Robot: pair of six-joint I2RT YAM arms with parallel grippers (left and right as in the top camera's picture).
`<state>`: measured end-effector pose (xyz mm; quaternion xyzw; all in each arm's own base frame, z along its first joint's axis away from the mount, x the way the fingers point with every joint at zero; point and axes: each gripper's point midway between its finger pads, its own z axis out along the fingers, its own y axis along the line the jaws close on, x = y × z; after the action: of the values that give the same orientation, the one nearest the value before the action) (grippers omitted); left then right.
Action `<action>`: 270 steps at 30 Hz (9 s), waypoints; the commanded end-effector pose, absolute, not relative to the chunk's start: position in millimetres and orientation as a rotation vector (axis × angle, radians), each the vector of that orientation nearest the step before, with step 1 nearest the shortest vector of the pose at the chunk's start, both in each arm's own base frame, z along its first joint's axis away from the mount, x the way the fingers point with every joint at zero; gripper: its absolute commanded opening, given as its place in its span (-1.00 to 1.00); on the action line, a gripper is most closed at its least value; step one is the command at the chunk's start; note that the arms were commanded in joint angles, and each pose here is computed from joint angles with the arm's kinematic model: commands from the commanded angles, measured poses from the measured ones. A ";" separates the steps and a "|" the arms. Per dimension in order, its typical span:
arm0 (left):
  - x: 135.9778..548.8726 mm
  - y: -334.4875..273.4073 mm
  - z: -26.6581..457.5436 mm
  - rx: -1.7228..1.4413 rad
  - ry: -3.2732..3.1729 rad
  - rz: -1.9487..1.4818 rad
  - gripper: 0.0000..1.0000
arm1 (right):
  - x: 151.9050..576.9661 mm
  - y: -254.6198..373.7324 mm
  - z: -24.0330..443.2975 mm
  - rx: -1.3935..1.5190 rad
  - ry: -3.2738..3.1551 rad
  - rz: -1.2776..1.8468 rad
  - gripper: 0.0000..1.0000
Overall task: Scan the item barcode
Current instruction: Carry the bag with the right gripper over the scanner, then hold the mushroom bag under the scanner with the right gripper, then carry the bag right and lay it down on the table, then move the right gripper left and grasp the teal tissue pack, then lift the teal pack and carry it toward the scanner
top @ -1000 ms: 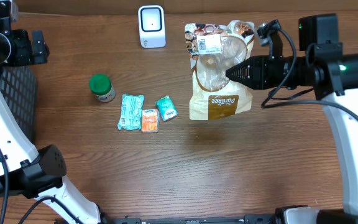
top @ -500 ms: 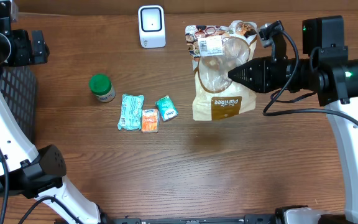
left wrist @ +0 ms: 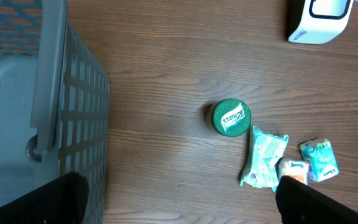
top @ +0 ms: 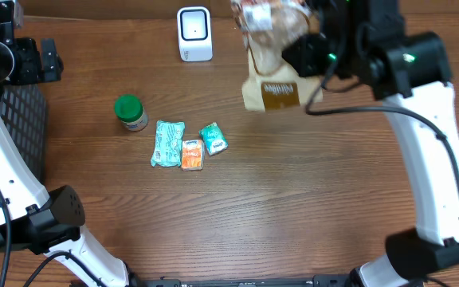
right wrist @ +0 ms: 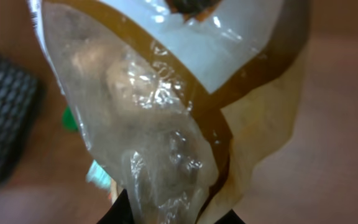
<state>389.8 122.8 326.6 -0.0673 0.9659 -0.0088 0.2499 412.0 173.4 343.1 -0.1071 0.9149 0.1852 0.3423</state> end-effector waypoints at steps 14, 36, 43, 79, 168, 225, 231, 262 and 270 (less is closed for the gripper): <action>390.2 120.1 328.8 -0.166 2.622 -0.037 0.99 | 587.5 244.2 288.1 -0.665 1.796 -0.692 -0.92; 390.2 120.1 328.8 -0.166 2.622 -0.037 0.99 | 641.9 275.8 173.4 -0.765 1.652 -0.869 -0.92; 390.2 120.1 328.8 -0.166 2.622 -0.037 0.99 | 639.6 279.2 182.0 -0.729 1.632 -0.876 -0.92; 390.2 120.1 328.8 -0.166 2.622 -0.037 0.99 | 395.9 134.1 384.6 -0.182 2.304 0.315 -0.92; 390.2 120.1 328.8 -0.166 2.622 -0.037 0.99 | 423.8 102.8 179.0 0.027 2.737 0.733 1.00; 390.2 120.1 328.8 -0.166 2.622 -0.037 0.99 | 365.5 303.1 16.7 -0.543 2.986 1.002 -0.06; 390.2 120.1 328.8 -0.166 2.622 -0.037 0.99 | 360.9 306.0 3.9 -0.506 3.017 0.988 -0.51; 390.2 120.1 328.8 -0.166 2.622 -0.037 0.99 | 370.7 249.4 246.2 -0.458 2.203 2.154 -0.92; 390.2 120.1 328.8 -0.166 2.622 -0.037 0.99 | 360.9 234.5 290.1 -0.525 2.115 2.079 -0.92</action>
<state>389.8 122.6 326.7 -0.0672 0.9658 -0.0099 0.2502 373.5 239.4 237.7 -0.1276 0.7264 0.6752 0.0152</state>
